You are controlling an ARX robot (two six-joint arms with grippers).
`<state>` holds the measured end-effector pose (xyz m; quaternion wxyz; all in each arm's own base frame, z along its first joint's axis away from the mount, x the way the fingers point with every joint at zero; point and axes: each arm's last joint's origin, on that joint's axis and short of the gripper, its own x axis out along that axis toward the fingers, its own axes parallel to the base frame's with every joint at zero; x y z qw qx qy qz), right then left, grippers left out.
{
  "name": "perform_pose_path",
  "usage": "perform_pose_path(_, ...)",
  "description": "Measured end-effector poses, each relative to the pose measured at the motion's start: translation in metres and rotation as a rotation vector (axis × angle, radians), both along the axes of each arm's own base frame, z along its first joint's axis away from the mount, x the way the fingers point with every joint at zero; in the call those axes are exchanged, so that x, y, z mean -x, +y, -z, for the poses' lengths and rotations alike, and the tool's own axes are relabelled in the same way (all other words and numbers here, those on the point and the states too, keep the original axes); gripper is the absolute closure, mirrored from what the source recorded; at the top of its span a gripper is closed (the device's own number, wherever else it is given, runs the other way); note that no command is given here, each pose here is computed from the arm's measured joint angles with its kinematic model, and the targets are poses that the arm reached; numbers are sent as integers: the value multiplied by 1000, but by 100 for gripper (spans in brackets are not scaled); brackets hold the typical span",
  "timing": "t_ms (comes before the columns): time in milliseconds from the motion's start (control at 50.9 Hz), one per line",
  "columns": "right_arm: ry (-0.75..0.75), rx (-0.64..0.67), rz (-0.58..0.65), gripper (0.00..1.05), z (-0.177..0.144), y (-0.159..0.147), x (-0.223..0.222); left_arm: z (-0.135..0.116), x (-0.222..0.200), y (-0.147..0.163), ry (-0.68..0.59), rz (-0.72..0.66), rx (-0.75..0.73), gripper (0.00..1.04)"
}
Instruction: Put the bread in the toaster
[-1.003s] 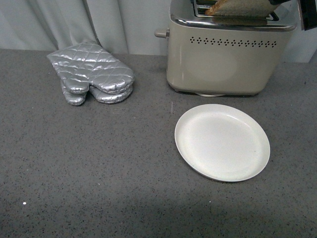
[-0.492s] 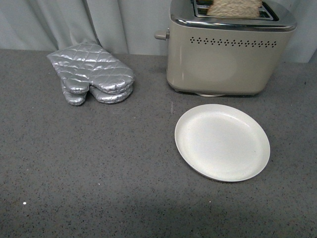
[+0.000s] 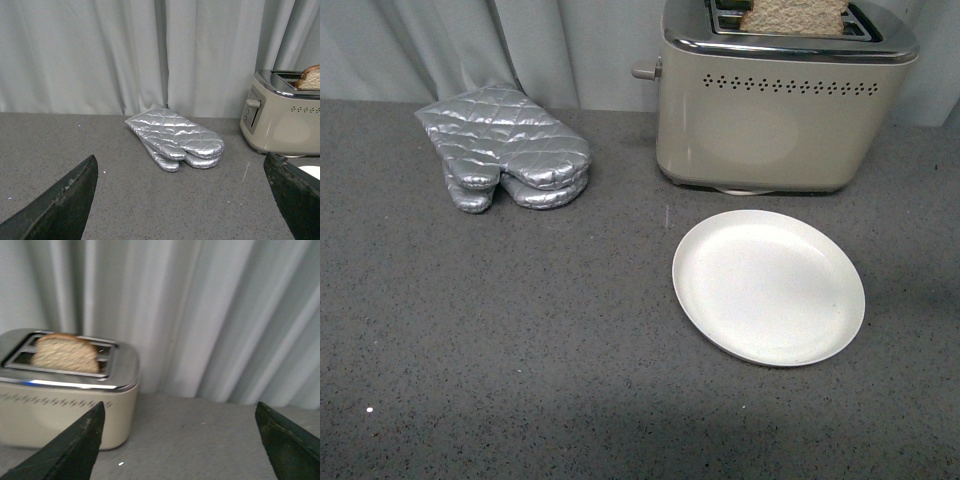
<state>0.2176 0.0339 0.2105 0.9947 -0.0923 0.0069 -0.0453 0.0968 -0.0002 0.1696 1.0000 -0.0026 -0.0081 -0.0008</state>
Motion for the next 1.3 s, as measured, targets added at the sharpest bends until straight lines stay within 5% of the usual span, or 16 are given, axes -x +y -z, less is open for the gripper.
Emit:
perform_pose_path(138,-6,-141,-96,51,15,-12,28,0,0,0,0,0,0,7)
perform_pose_path(472,0,-172,-108,104,29,-26,55,0,0,0,0,0,0,7)
perform_pose_path(1298,-18,-174,-91,104,43,-34,94,0,0,0,0,0,0,7)
